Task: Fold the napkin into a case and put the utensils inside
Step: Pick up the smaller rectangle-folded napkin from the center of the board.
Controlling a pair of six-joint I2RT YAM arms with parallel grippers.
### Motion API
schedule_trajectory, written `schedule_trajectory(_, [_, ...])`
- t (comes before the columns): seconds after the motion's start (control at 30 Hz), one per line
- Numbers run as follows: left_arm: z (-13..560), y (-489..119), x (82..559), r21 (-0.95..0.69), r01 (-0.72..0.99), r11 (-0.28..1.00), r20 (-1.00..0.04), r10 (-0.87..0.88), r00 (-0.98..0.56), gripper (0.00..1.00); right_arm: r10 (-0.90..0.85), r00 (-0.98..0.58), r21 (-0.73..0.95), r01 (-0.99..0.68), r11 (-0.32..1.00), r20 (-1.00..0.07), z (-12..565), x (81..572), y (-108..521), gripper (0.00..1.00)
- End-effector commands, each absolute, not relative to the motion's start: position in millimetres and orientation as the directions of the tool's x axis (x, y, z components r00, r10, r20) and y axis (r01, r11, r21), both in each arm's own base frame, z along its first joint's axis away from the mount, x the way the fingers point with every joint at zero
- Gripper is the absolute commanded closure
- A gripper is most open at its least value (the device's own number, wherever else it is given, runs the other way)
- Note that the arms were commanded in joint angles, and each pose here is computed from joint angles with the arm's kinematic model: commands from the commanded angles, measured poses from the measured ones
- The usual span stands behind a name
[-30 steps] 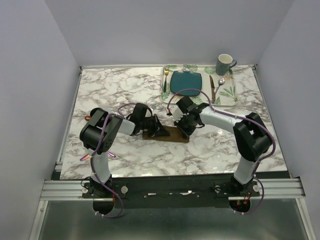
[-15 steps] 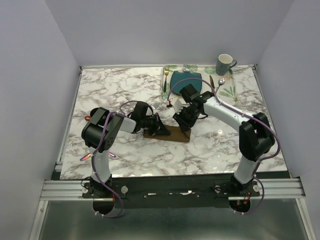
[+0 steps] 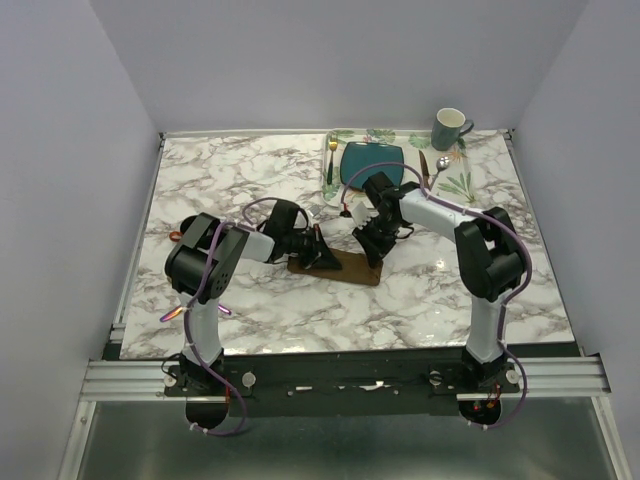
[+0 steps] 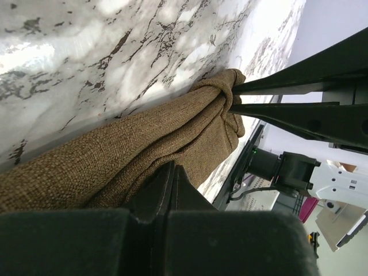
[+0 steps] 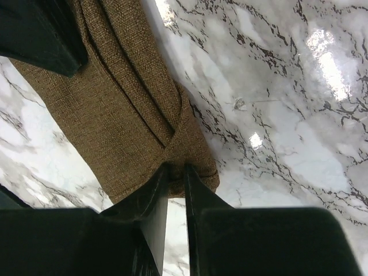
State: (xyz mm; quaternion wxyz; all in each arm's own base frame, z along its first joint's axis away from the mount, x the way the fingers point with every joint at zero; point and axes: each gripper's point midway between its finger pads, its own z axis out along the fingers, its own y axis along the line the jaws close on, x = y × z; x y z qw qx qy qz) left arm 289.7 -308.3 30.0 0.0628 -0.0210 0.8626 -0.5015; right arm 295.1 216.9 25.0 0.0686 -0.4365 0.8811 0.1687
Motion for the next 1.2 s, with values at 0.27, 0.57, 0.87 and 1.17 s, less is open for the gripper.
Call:
schedule_trajectory(0.27, [-12.1, -296.5, 266.4, -0.800, 0.039, 0.599, -0.043, 0.008, -0.999, 1.00, -0.747, -0.511, 0.281, -0.859, 0.427, -0.425, 66.3, 289.6, 233.4, 0.45])
schedule_trajectory(0.57, [-12.4, -299.6, 267.0, -0.797, 0.076, 0.599, -0.054, 0.054, -0.997, 1.00, -0.722, -0.454, 0.289, -0.891, 0.352, -0.522, 71.4, 318.2, 263.1, 0.27])
schedule_trajectory(0.87, [-13.6, -303.0, 271.8, -0.800, 0.074, 0.596, -0.048, 0.059, -0.997, 1.00, -0.734, -0.451, 0.316, -0.890, 0.328, -0.508, 45.1, 326.5, 272.4, 0.26])
schedule_trajectory(1.17, [-18.3, -302.8, 272.3, -0.795, 0.063, 0.603, -0.038, 0.055, -0.998, 1.00, -0.763, -0.456, 0.340, -0.883, 0.323, -0.459, 24.8, 304.6, 272.2, 0.30])
